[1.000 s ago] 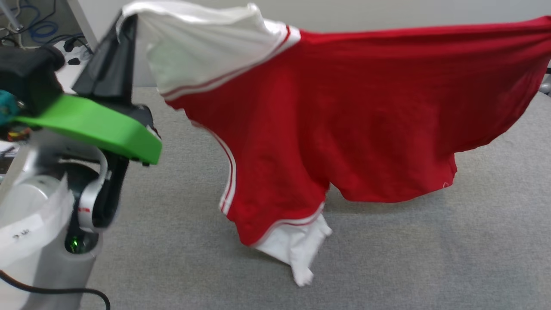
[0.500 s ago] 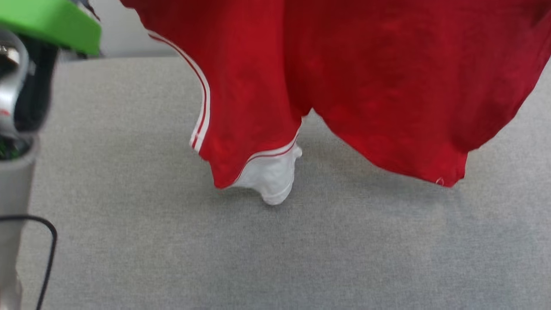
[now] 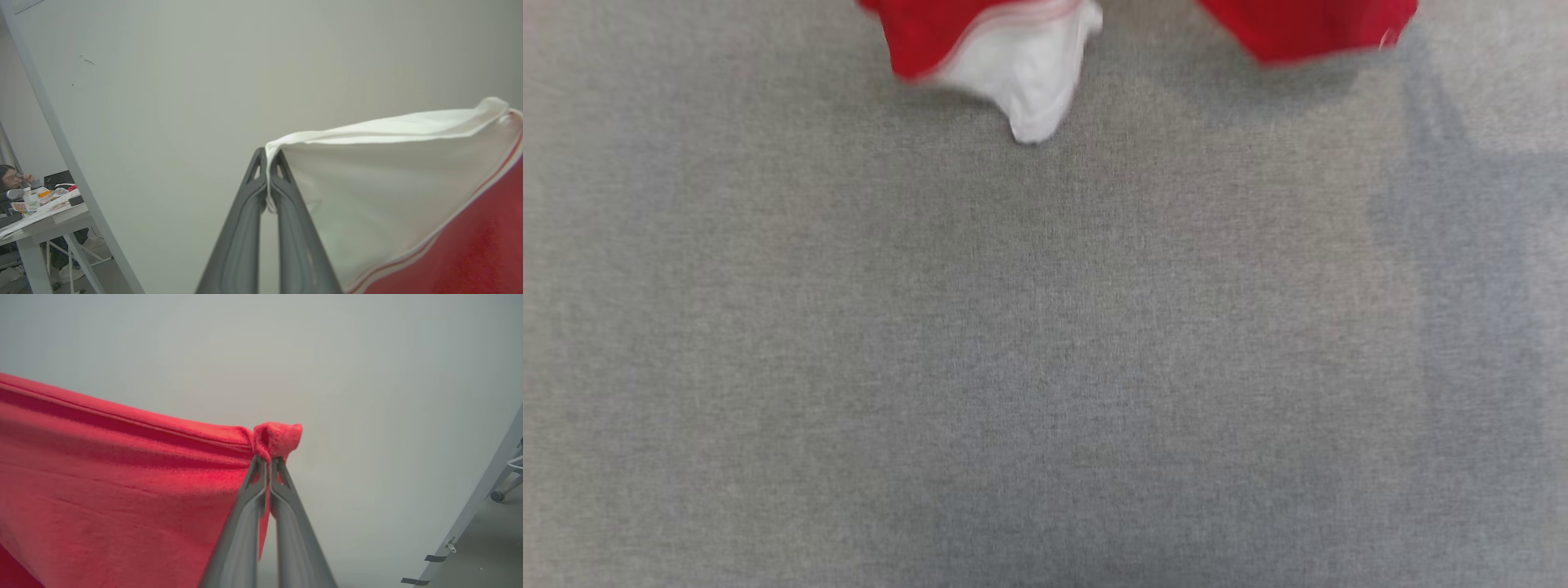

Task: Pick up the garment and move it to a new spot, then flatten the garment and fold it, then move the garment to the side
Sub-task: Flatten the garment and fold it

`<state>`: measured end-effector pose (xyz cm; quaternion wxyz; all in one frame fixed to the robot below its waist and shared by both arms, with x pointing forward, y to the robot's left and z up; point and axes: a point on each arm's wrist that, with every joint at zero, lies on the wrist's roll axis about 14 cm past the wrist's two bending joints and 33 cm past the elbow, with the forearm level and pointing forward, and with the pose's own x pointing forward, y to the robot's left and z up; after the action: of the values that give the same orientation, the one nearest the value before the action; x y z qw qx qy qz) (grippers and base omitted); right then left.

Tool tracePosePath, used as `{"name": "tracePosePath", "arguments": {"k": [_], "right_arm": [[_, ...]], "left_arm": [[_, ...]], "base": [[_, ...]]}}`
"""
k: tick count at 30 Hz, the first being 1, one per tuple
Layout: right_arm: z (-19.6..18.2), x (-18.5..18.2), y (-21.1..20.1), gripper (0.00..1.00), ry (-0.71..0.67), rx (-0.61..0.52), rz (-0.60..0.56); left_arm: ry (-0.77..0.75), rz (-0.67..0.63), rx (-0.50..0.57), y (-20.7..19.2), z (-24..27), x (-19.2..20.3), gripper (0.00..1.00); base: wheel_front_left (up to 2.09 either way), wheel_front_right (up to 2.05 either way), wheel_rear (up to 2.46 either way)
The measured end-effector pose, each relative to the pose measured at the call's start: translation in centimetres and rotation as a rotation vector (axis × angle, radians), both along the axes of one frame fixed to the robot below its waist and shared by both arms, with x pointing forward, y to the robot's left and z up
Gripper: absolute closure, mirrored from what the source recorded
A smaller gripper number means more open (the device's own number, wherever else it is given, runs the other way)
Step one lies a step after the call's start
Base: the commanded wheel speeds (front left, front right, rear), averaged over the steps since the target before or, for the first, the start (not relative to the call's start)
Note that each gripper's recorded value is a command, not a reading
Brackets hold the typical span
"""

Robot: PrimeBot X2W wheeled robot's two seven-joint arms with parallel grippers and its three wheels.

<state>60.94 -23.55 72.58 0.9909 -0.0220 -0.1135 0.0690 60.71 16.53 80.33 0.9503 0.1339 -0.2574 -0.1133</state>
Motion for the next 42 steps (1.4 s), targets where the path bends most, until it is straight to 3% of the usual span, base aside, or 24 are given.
{"name": "tracePosePath", "arguments": {"k": [13, 16, 17, 21, 27, 33, 42], "right_arm": [[-4.1, 11.1, 1.3, 1.00, -0.040, -0.001, -0.033], [-5.9, 12.8, 1.3, 1.00, -0.031, -0.005, -0.041], [-8.4, 14.1, 1.4, 1.00, -0.018, 0.005, -0.045], [-12.1, 15.2, 2.2, 1.00, 0.021, 0.009, -0.030], [-17.3, 15.7, 4.0, 1.00, 0.091, -0.003, 0.009], [-22.6, 14.2, 4.8, 1.00, 0.218, 0.002, 0.039], [-25.1, 9.3, 5.8, 1.00, 0.328, 0.016, 0.082]], "left_arm": [[-0.119, 0.078, -0.003, 1.8, -0.9, 10.4, 1.00], [-0.120, 0.078, -0.013, 2.1, -2.8, 12.2, 1.00], [-0.088, 0.074, -0.014, 2.2, -6.0, 13.9, 1.00], [-0.042, 0.071, -0.009, 2.6, -9.5, 15.0, 1.00], [0.088, 0.064, -0.010, 3.0, -16.2, 15.1, 1.00], [0.145, 0.000, 0.029, 1.2, -20.3, 12.2, 1.00], [0.348, -0.019, -0.016, 0.4, -27.5, 5.7, 1.00]], "base": [[0.00, 0.00, 0.00], [0.00, 0.00, 0.00], [0.00, 0.00, 0.00], [0.00, 0.00, 0.00], [0.00, 0.00, 0.00], [0.00, 0.00, 0.00], [0.00, 0.00, 0.00]]}}
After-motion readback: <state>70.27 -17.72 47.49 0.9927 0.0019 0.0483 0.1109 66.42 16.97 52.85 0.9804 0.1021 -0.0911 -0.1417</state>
